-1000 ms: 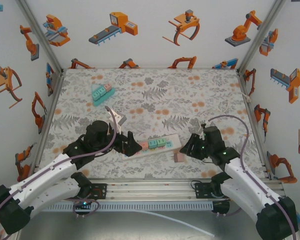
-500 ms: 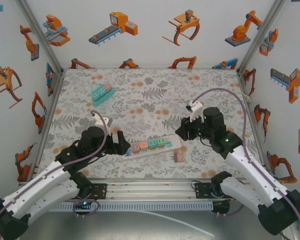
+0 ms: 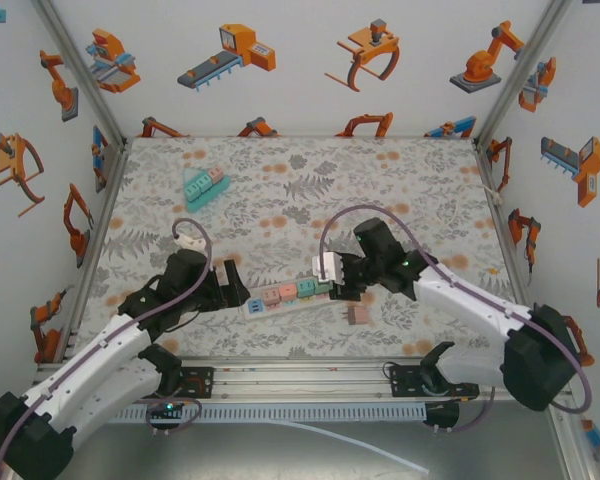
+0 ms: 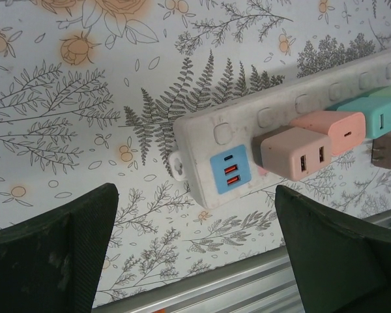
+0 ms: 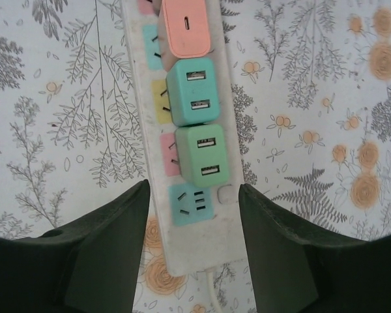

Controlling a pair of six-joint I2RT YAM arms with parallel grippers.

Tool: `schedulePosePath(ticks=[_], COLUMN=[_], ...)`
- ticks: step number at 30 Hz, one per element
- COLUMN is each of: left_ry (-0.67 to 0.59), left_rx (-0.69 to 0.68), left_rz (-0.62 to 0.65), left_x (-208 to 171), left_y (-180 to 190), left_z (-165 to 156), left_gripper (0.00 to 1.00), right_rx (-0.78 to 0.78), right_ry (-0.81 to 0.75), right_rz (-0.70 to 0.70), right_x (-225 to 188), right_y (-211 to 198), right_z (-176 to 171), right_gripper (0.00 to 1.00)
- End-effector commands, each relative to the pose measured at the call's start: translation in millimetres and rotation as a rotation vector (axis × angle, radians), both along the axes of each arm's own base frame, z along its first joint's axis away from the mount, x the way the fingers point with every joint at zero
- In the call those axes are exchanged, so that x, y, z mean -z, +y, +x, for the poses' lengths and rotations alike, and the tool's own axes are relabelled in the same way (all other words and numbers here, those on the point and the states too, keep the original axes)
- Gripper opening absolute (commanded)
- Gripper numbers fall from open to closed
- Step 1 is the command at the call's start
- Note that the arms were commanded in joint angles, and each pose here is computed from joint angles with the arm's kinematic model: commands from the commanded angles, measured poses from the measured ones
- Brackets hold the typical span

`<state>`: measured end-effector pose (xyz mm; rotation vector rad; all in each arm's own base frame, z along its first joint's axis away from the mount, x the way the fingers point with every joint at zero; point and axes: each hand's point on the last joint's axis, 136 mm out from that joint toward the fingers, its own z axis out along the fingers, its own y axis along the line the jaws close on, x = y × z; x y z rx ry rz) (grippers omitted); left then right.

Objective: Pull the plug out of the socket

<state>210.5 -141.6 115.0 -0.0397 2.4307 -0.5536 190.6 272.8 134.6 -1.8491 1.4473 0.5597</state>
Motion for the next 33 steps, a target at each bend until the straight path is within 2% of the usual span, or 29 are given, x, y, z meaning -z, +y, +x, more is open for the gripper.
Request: schedulePosePath(ticks=[1, 7, 11, 15, 19, 22, 33], left_ry=[0.042, 0.066, 0.098, 0.125, 0.150, 0.187, 0.249], left_rx=[-0.002, 0.008, 0.000, 0.003, 0.013, 0.021, 0.042], left_rz=[-0.017, 0.012, 0.033, 0.020, 0.009, 0.037, 0.115], left_x=[12, 23, 32, 39, 47, 56, 71], left_y=[-2, -3, -3, -9, -16, -18, -19], left_z=[-3, -3, -1, 1, 3, 4, 0], left_gripper=[0.99, 1.00, 0.89, 0.81, 0.73, 0.71, 0.62], right_rx=[-0.116, -0.121, -0.133, -0.139, -0.156, -0.148, -0.145], right_ry=[-0.050, -0.009, 0.028, 0.042, 0.062, 0.068, 0.096], right_rz=[-0.008, -0.028, -0.043, -0.073, -0.065, -0.077, -0.113], right_x=[-5, 9, 19, 29, 30, 33, 42], right_y=[13, 24, 29, 30, 33, 34, 30], right_z=[3, 15, 16, 16, 13, 15, 11], right_gripper=[0.55, 0.53, 0.46, 0.44, 0.36, 0.30, 0.26])
